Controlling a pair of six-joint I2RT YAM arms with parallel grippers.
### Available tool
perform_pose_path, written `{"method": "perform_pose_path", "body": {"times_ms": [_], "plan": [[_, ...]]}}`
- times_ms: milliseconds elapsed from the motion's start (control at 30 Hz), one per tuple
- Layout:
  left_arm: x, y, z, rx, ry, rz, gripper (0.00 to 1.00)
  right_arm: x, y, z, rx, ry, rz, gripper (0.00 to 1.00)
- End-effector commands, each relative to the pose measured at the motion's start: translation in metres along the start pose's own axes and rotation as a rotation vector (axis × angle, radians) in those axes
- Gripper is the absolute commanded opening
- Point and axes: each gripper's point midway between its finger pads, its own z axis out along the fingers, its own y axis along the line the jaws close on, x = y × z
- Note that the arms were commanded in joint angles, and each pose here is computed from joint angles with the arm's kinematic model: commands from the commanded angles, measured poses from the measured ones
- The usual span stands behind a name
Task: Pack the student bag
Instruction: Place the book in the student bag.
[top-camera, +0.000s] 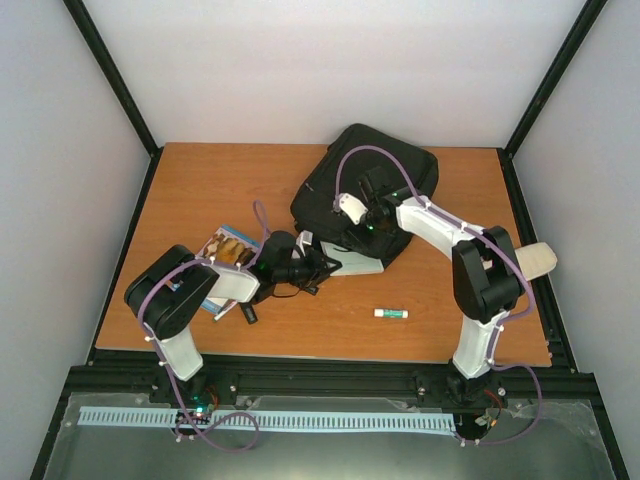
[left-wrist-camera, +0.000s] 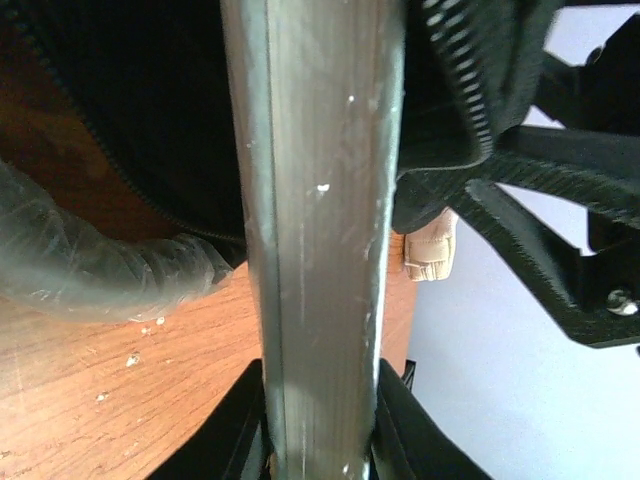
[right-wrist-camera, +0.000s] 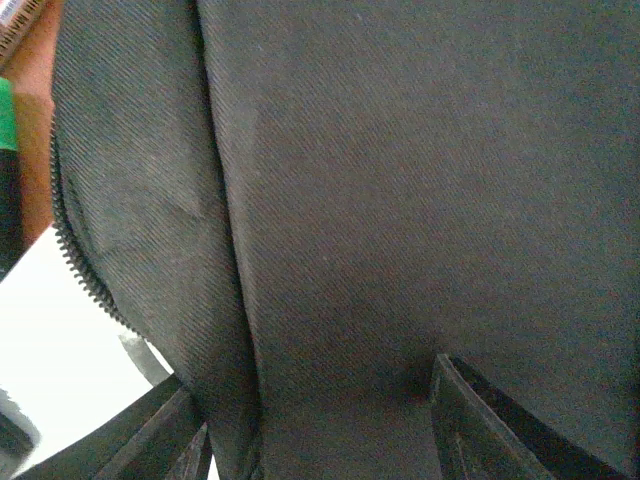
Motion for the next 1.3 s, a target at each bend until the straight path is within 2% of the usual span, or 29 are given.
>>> {"method": "perform_pose_path", "body": {"times_ms": [0,100,133,233,267,300,533,700,933,1133,1267], "plan": [[0.009,-0.020,-0.001,0.055,0.055,0.110,0.01,-0.034,0.014,-0.008,-0.076,-0.102,-0.060,0.59],[0.011,-0.021,-0.001,0.058,0.070,0.124,0.01,-0.039,0.016,-0.008,-0.066,-0.110,-0.076,0.58],[0.012,-0.022,0.000,0.060,0.078,0.133,0.01,-0.040,0.012,-0.006,-0.039,-0.103,-0.076,0.51],[0.016,-0.026,-0.001,0.064,0.102,0.162,0.01,-0.042,0.001,-0.004,0.014,-0.076,-0.069,0.14],[0.016,-0.027,-0.001,0.061,0.109,0.174,0.01,-0.045,0.000,-0.008,0.024,-0.080,-0.078,0.05],[0.018,-0.028,-0.002,0.059,0.121,0.189,0.01,-0.049,-0.001,-0.016,0.036,-0.094,-0.093,0.03],[0.031,-0.048,-0.005,0.099,0.244,0.336,0.01,-0.077,0.017,-0.085,0.032,-0.192,-0.229,0.03],[0.022,-0.059,-0.010,0.120,0.260,0.383,0.01,-0.075,0.029,-0.111,0.026,-0.202,-0.300,0.03],[0.003,-0.062,-0.010,0.100,0.282,0.396,0.01,-0.065,0.047,-0.128,-0.028,-0.204,-0.355,0.03],[-0.028,-0.045,-0.012,0.046,0.181,0.349,0.01,-0.061,0.048,-0.125,-0.034,-0.190,-0.355,0.03],[-0.031,-0.041,-0.010,0.073,0.157,0.316,0.01,-0.057,0.043,-0.118,-0.021,-0.173,-0.342,0.03]]}}
